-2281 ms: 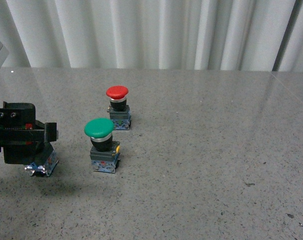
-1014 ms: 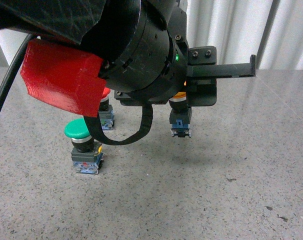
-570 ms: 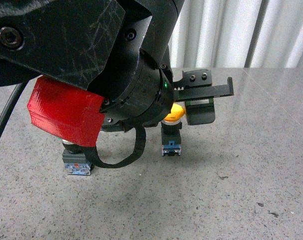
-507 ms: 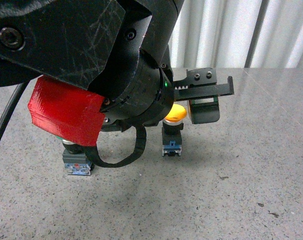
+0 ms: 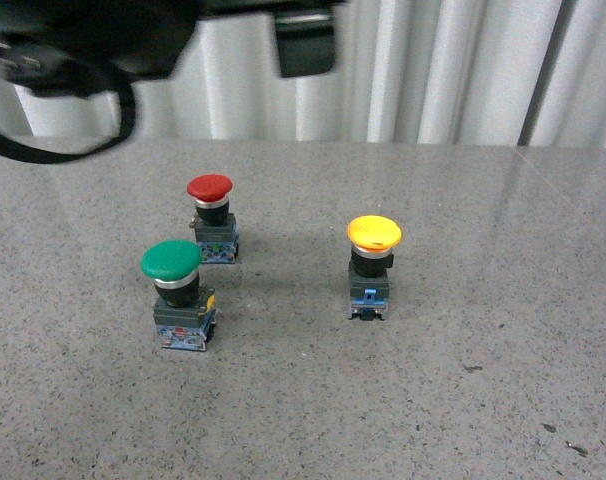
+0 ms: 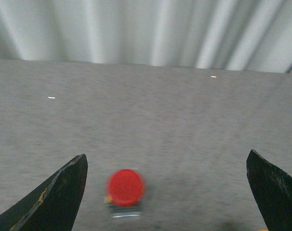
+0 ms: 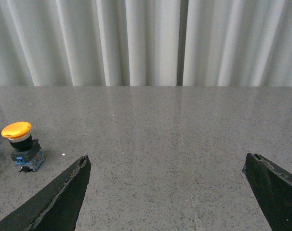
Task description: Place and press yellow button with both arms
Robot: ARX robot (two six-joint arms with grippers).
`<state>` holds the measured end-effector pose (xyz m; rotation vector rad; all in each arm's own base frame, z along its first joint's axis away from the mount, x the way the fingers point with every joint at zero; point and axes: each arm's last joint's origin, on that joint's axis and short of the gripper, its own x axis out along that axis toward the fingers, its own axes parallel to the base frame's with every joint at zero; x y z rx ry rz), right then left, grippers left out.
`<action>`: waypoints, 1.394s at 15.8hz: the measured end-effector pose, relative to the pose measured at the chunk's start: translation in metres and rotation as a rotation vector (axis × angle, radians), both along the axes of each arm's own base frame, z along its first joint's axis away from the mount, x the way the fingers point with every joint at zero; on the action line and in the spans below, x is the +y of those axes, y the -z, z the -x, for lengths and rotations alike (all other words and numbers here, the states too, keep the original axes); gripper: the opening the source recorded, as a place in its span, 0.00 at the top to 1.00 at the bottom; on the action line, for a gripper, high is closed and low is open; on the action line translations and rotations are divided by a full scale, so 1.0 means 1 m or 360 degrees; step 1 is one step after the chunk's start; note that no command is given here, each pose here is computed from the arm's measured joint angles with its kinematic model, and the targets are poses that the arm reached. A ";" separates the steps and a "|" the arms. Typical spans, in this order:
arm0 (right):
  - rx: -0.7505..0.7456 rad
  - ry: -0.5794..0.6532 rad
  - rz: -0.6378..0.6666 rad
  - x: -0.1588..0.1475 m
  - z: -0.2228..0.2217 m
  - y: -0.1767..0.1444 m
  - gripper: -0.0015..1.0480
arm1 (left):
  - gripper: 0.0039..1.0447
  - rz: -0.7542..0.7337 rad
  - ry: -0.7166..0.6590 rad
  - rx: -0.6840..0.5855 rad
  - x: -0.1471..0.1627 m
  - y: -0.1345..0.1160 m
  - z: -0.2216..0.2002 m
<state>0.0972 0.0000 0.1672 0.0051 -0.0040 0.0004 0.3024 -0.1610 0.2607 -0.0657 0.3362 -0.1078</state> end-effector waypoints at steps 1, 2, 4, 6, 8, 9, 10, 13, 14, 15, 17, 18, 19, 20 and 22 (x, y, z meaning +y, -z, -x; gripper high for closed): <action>0.0000 0.0000 0.0000 0.000 0.000 0.000 0.06 | 0.06 -0.0081 -0.0110 -0.0057 0.024 -0.004 0.007; 0.0000 0.0000 0.0000 0.000 0.000 0.000 0.06 | 0.06 -0.0145 -0.0188 -0.0112 0.041 -0.006 0.015; 0.0000 0.0000 0.0000 0.000 0.000 0.000 0.06 | 0.06 -0.0290 -0.0239 -0.0256 0.074 -0.021 0.047; 0.0000 0.0000 0.0000 0.000 0.000 0.000 0.06 | 0.06 -0.0414 -0.0264 -0.0390 0.097 -0.035 0.082; 0.0000 0.0000 0.0000 0.000 0.000 0.000 0.06 | 0.15 -0.0392 -0.0219 -0.0539 0.116 -0.032 0.116; 0.0000 0.0000 0.0000 0.000 0.000 0.000 0.06 | 0.26 -0.0273 -0.0165 -0.0555 0.120 -0.020 0.131; 0.0001 0.0001 0.0000 0.000 0.000 0.000 0.06 | 0.38 -0.0199 -0.0161 -0.0529 0.127 0.002 0.147; 0.0000 0.0001 0.0000 0.000 0.000 0.000 0.06 | 0.69 -0.0134 -0.0187 -0.0544 0.141 0.030 0.163; 0.0000 0.0000 0.0000 0.000 0.000 0.000 0.06 | 0.81 -0.0120 -0.0178 -0.0533 0.143 0.039 0.166; 0.0000 0.0000 0.0000 0.000 0.000 0.000 0.06 | 0.90 -0.0118 -0.0170 -0.0526 0.145 0.045 0.168; 0.0000 0.0001 0.0000 0.000 0.000 0.000 0.06 | 0.99 -0.0111 -0.0177 -0.0531 0.149 0.054 0.173; 0.0000 0.0000 0.0000 0.000 0.000 0.000 0.06 | 0.99 -0.0111 -0.0177 -0.0532 0.152 0.058 0.175; -0.0001 0.0000 0.0000 0.000 0.000 0.000 0.06 | 0.99 -0.0110 -0.0169 -0.0535 0.160 0.063 0.178; -0.0001 0.0001 -0.0001 0.000 0.000 0.000 0.06 | 0.99 -0.0114 -0.0205 -0.0530 0.162 0.066 0.179; -0.0001 0.0000 0.0000 0.000 0.000 0.000 0.06 | 0.99 -0.0107 -0.0164 -0.0530 0.160 0.072 0.183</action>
